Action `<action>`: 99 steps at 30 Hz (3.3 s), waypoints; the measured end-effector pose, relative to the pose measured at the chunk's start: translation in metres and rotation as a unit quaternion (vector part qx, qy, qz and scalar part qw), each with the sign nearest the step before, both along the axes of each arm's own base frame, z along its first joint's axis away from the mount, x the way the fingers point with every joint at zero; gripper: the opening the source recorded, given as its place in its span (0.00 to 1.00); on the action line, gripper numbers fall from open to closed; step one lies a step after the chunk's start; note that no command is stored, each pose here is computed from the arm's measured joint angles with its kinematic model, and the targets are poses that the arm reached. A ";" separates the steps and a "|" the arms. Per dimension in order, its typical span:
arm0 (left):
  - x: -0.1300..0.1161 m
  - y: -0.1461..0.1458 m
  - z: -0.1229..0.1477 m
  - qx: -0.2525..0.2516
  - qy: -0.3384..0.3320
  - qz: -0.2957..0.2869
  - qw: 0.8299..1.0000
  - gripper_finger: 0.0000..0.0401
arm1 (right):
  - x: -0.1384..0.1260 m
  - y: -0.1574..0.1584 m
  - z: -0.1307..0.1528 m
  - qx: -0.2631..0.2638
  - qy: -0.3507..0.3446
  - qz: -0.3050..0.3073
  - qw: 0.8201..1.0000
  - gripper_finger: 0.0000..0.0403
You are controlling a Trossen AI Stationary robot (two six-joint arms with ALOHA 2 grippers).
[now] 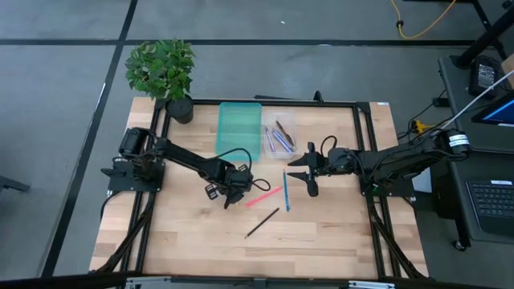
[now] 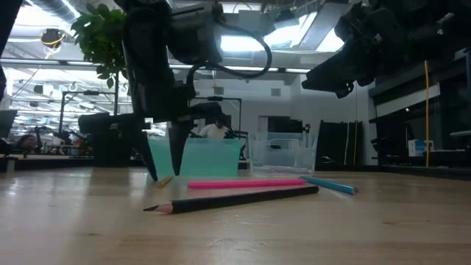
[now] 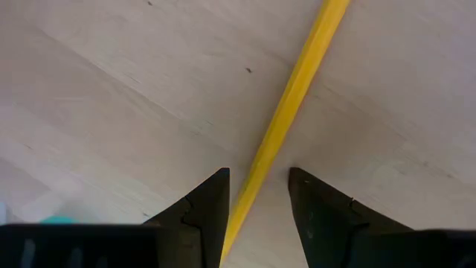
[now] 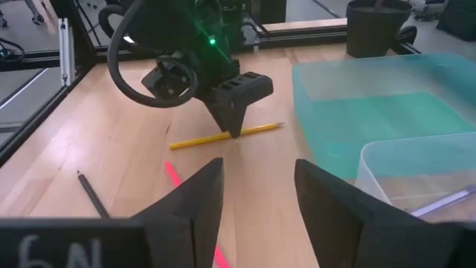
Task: Sort pens & pencils
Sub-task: Put the yellow pencil into the blue bin
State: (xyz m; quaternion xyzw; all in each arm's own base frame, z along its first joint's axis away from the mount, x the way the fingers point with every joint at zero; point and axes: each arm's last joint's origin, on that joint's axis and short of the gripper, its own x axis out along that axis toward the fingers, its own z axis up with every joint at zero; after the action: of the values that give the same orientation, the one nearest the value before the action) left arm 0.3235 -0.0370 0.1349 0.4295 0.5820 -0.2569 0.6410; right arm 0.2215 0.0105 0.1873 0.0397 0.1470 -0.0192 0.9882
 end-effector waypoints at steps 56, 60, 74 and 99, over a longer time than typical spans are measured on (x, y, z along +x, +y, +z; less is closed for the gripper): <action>-0.003 -0.003 0.019 -0.162 -0.046 0.228 0.959 0.03 | 0.001 0.006 0.005 0.001 -0.027 0.036 0.999 0.41; -0.004 -0.002 0.026 -0.170 -0.059 0.240 0.954 0.03 | 0.001 0.006 0.005 -0.001 -0.026 0.037 0.999 0.41; -0.027 0.007 0.084 -0.207 -0.148 0.285 0.924 0.03 | 0.001 0.006 0.005 -0.005 -0.026 0.037 0.999 0.41; -0.098 0.020 0.050 -0.348 -0.481 0.230 0.771 0.03 | 0.001 0.009 0.006 -0.008 -0.031 0.044 0.999 0.41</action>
State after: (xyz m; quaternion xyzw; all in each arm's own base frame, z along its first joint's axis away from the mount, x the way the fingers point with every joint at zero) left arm 0.2256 -0.0165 0.1853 0.0979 0.1498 -0.0465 0.9828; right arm 0.2226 0.0195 0.1932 0.0262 0.1176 0.0242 0.9924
